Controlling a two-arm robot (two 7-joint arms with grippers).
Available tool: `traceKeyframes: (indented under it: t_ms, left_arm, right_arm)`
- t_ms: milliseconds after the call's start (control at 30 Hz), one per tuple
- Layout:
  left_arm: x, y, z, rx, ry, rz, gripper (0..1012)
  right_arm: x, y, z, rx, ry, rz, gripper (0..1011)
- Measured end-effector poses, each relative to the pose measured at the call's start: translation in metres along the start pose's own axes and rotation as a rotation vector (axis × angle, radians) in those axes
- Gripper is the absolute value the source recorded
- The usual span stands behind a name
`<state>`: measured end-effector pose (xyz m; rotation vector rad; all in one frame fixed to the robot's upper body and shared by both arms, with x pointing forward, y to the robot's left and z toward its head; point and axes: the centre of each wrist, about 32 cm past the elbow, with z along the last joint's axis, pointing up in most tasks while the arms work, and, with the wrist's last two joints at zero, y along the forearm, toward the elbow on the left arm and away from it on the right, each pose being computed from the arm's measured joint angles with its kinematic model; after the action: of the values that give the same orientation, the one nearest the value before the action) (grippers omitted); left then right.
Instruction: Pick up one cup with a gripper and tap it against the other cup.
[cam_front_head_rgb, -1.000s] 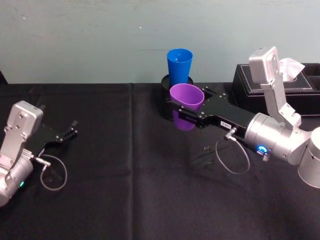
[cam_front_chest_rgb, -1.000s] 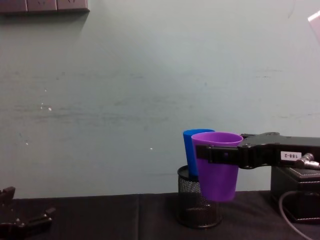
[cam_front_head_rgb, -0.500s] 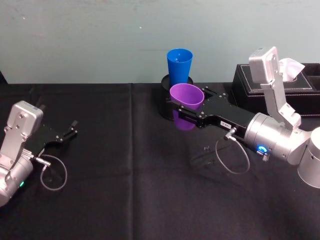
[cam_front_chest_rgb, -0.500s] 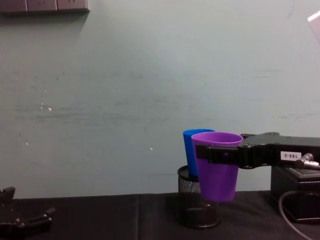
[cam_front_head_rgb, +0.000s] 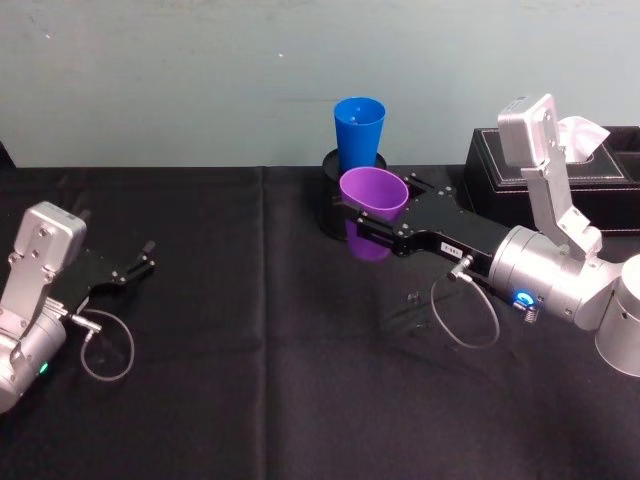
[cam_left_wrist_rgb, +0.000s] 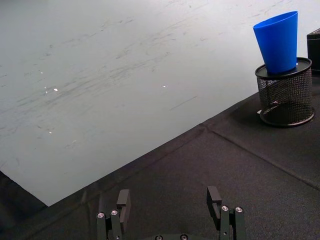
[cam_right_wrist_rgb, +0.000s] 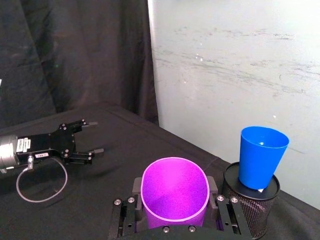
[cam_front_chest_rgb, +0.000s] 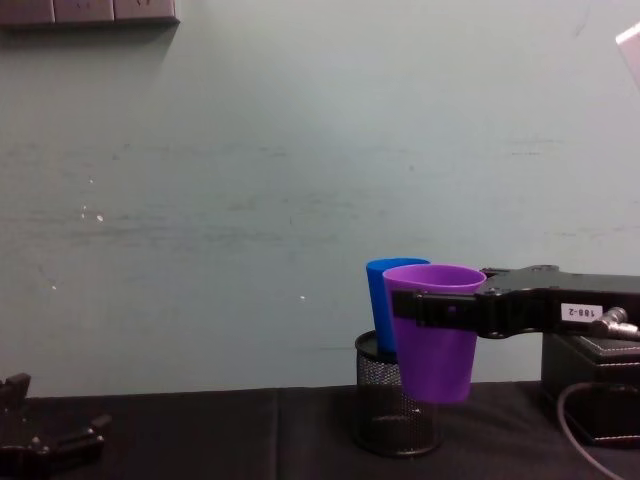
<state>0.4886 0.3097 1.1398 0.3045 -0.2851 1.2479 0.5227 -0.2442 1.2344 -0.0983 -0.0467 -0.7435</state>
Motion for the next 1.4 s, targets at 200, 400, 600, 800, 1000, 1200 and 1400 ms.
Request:
traceKeyframes:
  t_ms: [200,400,600,800,1000,1200,1400]
  left_arm:
    - [0.0000,0.0000,0.0000,0.000,0.000,0.000,1000]
    - [0.0000,0.0000,0.0000,0.000,0.000,0.000,1000]
    - [0.0000,0.0000,0.0000,0.000,0.000,0.000,1000]
    - [0.0000,0.0000,0.0000,0.000,0.000,0.000,1000]
    - [0.0000,0.0000,0.0000,0.000,0.000,0.000,1000]
    - [0.0000,0.0000,0.0000,0.000,0.000,0.000,1000]
    - [0.0000,0.0000,0.0000,0.000,0.000,0.000,1000]
  right_arm:
    - [0.0000,0.0000,0.0000,0.000,0.000,0.000,723]
    - [0.0000,0.0000,0.0000,0.000,0.000,0.000,723]
    - [0.0000,0.0000,0.0000,0.000,0.000,0.000,723]
    - [0.0000,0.0000,0.0000,0.000,0.000,0.001,723]
    - [0.0000,0.0000,0.0000,0.000,0.000,0.001,723]
    - [0.0000,0.0000,0.0000,0.000,0.000,0.001,723]
    - [0.0000,0.0000,0.0000,0.000,0.000,0.001,723]
